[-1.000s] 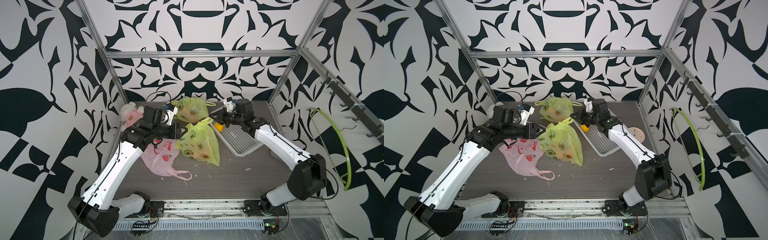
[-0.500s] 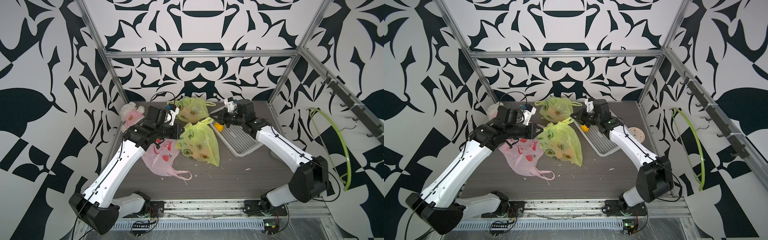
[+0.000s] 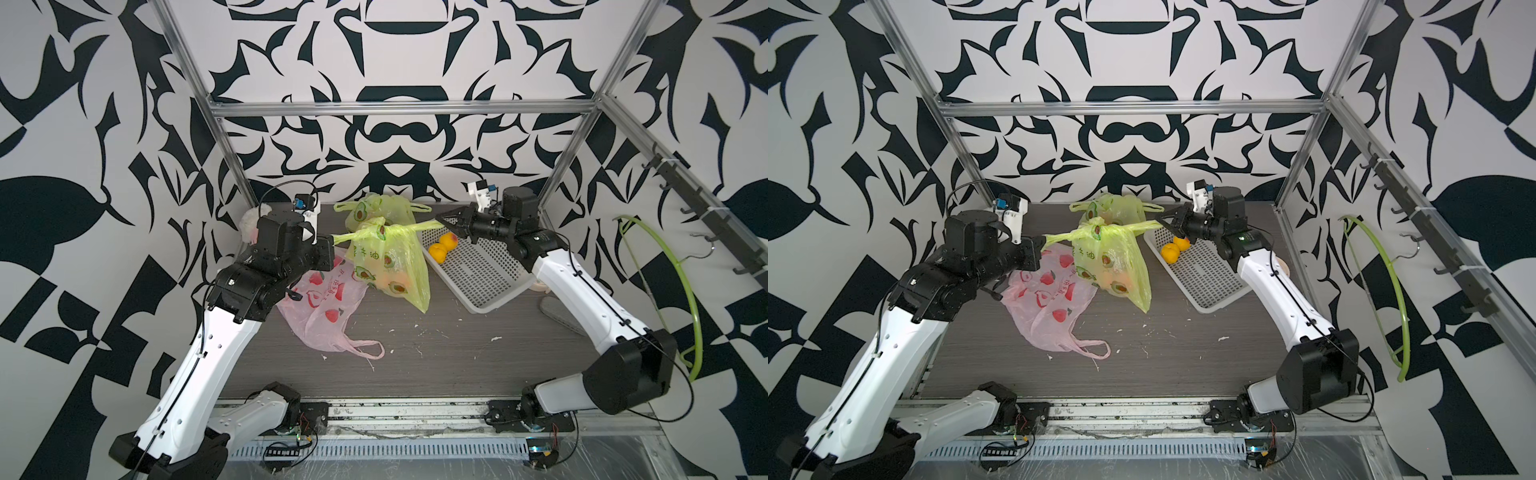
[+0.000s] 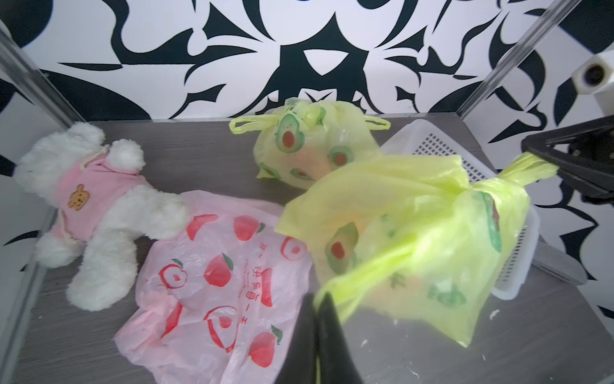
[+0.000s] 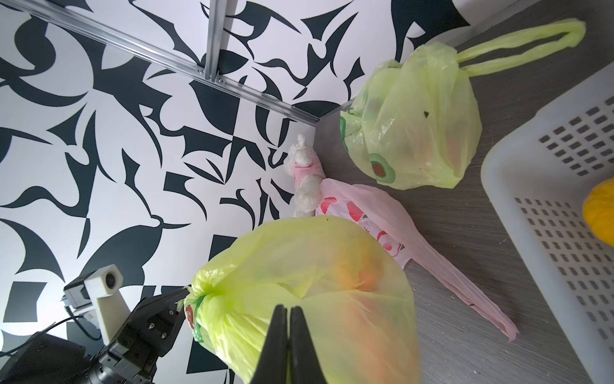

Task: Place the peach into a plastic bag & tie a knot
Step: Place the plastic bag at the center of the board.

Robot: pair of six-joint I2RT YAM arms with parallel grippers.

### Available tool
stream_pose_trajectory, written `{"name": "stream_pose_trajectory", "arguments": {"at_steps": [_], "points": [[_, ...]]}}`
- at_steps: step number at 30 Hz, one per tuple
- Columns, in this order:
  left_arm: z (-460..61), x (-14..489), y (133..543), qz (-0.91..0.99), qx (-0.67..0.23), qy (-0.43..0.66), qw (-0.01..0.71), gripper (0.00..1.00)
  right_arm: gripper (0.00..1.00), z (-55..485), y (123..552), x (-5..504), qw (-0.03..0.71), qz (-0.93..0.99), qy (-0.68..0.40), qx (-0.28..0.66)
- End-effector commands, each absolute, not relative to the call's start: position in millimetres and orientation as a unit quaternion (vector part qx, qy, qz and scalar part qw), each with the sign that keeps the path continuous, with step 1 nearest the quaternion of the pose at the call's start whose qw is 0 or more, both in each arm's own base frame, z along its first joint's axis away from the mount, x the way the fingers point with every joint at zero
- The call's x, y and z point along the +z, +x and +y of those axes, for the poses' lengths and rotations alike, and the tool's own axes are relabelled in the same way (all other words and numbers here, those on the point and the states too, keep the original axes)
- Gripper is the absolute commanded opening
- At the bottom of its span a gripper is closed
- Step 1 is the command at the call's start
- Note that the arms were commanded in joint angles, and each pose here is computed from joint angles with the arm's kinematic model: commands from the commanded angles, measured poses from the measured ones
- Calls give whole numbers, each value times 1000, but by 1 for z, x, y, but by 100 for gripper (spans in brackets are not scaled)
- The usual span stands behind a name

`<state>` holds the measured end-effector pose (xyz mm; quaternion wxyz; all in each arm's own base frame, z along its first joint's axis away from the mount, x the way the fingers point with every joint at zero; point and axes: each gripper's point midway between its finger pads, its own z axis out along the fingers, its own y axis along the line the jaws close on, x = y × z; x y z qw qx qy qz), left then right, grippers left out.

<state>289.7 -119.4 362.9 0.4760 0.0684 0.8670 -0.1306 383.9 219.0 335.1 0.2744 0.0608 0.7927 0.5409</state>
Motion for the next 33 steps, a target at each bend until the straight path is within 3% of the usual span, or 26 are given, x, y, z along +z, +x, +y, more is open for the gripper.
{"name": "stream_pose_trajectory", "arguments": {"at_steps": [1, 13, 14, 16, 17, 18, 26, 33], "points": [[-36, 365, 294, 874, 26, -17, 484, 0, 0, 158, 434, 332, 358, 797, 140, 465], [-43, 398, 415, 863, -50, -44, 502, 0, 0, 208, 525, 336, 320, 788, 84, 520], [-40, 399, 422, 863, -42, -54, 500, 15, 1, 213, 534, 327, 302, 794, 79, 522], [-38, 390, 431, 873, -38, -66, 482, 71, 16, 221, 545, 312, 272, 804, 72, 524], [-36, 383, 433, 877, -38, -77, 472, 82, 25, 223, 548, 304, 262, 808, 71, 522], [-36, 376, 432, 880, -40, -85, 465, 84, 30, 223, 548, 300, 260, 811, 67, 520], [-63, 258, 360, 926, -73, -137, 344, 80, 58, 195, 508, 302, 320, 842, 33, 433], [-107, 170, 286, 967, -31, -98, 233, 75, 57, 181, 463, 314, 335, 844, 15, 419]]}}
